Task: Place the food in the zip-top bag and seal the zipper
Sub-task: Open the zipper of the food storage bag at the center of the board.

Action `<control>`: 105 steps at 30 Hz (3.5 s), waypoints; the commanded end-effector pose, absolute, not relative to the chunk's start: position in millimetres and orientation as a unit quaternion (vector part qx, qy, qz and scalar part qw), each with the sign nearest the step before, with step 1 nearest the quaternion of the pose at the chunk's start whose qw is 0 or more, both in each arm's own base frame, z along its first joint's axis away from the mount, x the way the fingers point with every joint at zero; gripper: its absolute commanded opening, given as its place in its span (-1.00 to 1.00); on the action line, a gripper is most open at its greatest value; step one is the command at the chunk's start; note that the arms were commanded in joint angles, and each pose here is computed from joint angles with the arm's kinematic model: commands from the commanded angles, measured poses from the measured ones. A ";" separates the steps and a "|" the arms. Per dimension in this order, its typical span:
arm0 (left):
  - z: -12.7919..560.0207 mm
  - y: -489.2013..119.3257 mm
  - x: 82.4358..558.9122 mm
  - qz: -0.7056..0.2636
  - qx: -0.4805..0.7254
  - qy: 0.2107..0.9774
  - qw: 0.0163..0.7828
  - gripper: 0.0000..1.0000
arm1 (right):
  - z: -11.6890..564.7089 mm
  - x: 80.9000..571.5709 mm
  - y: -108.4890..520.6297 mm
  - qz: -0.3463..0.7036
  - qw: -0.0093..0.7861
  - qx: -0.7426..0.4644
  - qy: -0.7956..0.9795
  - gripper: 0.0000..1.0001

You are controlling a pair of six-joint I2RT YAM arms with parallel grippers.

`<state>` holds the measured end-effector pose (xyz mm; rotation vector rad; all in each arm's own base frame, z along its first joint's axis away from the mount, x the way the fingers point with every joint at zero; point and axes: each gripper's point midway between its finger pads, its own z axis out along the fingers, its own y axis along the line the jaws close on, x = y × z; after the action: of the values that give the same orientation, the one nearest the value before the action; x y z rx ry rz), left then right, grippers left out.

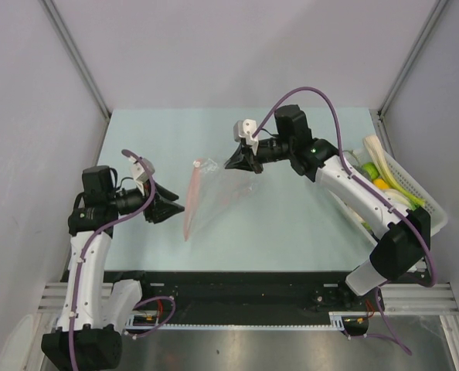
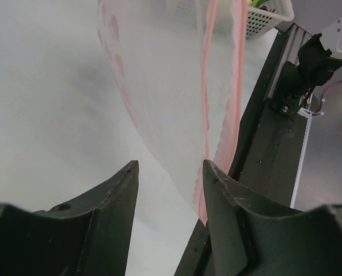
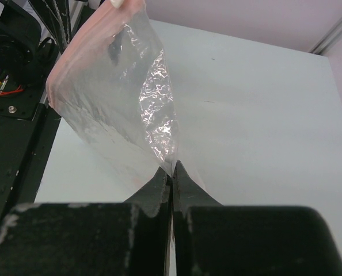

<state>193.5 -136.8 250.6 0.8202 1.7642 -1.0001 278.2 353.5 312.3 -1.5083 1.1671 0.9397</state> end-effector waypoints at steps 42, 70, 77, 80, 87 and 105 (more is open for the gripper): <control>325.2 -157.0 228.9 -0.383 0.203 0.755 0.492 -0.99 | 309.2 344.7 390.8 0.529 0.451 -0.397 0.599 0.99; 332.7 -56.8 271.3 -0.155 0.134 0.851 0.484 -1.00 | 264.7 375.5 272.6 0.519 0.345 -0.260 0.738 0.72; 288.2 -133.4 303.4 -0.191 0.209 0.857 0.431 -0.99 | 255.7 367.9 278.3 0.532 0.310 -0.239 0.751 0.47; 256.8 -171.4 321.3 -0.235 0.200 0.869 0.386 -1.00 | 252.4 366.0 276.3 0.534 0.299 -0.229 0.757 0.36; 211.7 -231.0 365.0 -0.361 0.136 0.862 0.328 -1.00 | 238.8 358.8 282.1 0.538 0.285 -0.198 0.768 0.35; 224.1 -243.5 348.5 -0.401 0.129 0.846 0.326 -1.00 | 192.8 373.4 351.3 0.549 0.277 -0.176 0.769 -0.89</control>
<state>357.3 -241.6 192.6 0.3052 2.3087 -1.0277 363.4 351.0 187.8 -0.4545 2.1161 1.5478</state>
